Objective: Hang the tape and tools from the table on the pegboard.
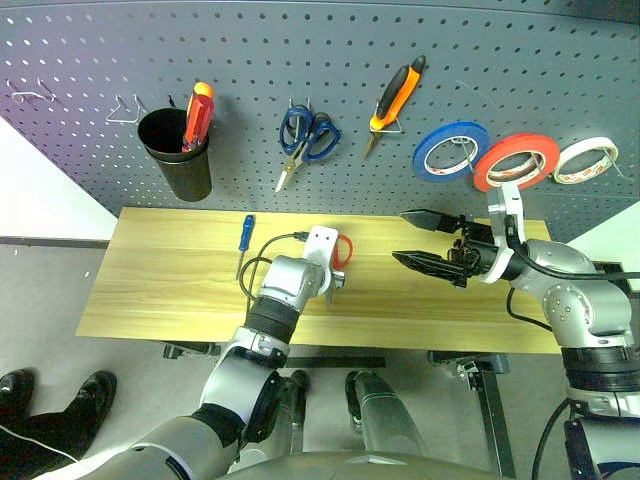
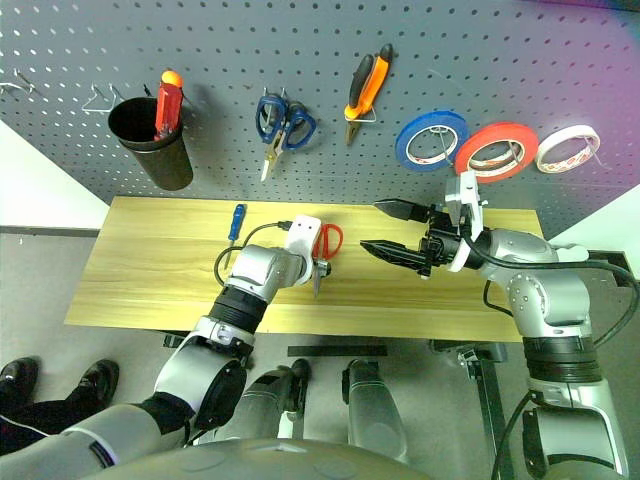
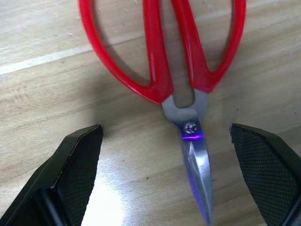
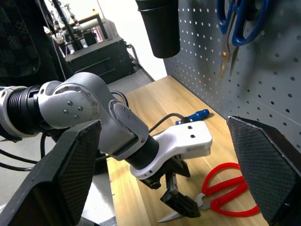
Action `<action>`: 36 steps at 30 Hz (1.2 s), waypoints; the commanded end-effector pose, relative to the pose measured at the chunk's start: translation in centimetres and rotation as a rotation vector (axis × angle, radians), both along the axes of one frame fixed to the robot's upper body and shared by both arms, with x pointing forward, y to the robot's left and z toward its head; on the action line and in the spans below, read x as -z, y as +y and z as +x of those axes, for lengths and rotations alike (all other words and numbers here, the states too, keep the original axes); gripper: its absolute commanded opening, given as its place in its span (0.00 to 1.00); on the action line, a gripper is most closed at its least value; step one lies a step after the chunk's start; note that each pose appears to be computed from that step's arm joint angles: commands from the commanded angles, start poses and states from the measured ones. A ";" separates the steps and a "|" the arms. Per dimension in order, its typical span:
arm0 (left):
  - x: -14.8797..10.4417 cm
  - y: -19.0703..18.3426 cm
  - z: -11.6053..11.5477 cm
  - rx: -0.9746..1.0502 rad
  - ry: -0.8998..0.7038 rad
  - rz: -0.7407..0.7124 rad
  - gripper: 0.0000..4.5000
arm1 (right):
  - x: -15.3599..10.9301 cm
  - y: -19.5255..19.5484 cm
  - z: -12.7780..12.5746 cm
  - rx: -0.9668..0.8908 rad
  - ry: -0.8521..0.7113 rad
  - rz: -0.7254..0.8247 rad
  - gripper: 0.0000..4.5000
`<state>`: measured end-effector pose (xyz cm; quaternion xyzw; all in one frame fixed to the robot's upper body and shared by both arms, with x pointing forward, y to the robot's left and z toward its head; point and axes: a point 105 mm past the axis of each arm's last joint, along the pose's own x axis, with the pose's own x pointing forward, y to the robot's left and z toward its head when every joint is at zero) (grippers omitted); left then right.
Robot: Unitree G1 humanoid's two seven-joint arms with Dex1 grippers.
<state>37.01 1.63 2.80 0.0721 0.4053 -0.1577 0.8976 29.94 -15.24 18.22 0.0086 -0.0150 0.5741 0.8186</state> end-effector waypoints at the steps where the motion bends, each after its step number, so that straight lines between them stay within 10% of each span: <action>1: -0.8 -0.8 0.3 0.022 -0.021 -0.006 1.00 | -1.5 0.1 -0.3 -0.006 -0.070 0.014 1.00; 9: -1.0 -1.6 0.3 0.032 -0.029 -0.029 0.87 | -1.7 0.2 -0.2 -0.002 -0.077 0.017 1.00; 20: 0.0 -1.1 -0.3 0.014 0.020 -0.012 0.02 | -2.3 0.3 0.1 0.005 -0.099 0.016 1.00; 36: -0.5 -0.7 -0.1 -0.012 -0.028 0.012 0.01 | -2.1 0.0 0.6 0.024 -0.099 0.008 1.00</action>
